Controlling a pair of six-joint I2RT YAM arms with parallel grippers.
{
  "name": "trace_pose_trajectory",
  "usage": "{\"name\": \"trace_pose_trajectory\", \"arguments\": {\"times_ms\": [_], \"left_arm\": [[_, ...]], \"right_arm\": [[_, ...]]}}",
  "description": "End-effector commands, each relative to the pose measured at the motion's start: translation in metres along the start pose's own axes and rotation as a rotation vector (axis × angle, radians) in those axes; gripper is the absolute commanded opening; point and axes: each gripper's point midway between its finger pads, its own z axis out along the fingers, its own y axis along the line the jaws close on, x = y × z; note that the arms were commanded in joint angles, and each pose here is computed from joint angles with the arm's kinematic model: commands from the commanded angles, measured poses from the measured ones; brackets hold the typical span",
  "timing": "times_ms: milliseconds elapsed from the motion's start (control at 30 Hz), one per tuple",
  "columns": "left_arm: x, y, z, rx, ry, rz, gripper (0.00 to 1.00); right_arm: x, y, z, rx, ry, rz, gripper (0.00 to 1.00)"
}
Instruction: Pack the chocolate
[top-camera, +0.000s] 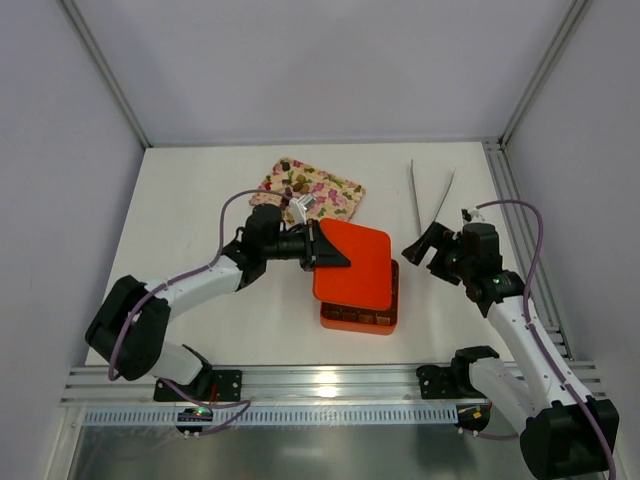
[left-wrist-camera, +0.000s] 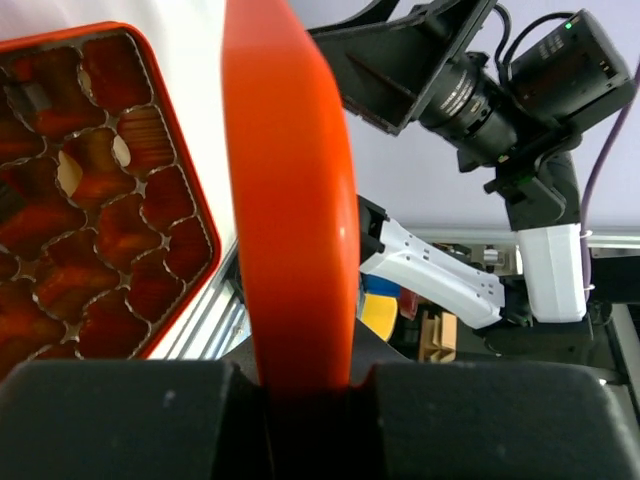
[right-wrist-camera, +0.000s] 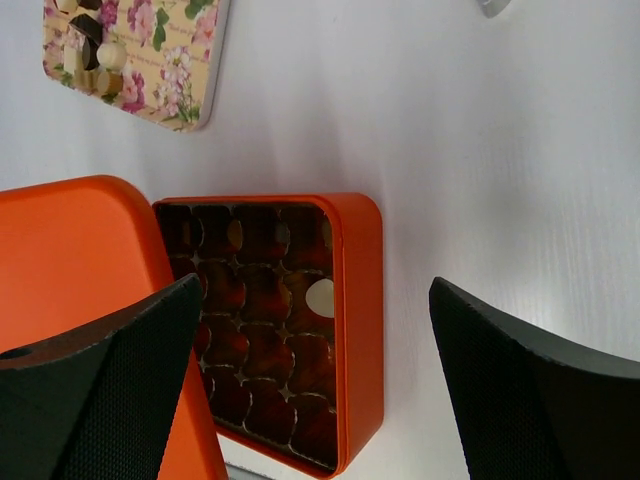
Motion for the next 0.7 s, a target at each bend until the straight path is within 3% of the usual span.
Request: {"name": "trace_pose_trajectory", "arguments": {"times_ms": [0, 667], "left_arm": [[-0.003, -0.024, 0.003, 0.151, 0.011, 0.032, 0.00], [0.006, 0.030, 0.030, 0.123, 0.098, -0.054, 0.04]], "right_arm": [[-0.002, 0.012, 0.002, -0.093, -0.040, 0.015, 0.94], [0.032, 0.008, 0.020, -0.212, -0.034, 0.092, 0.94]]}}
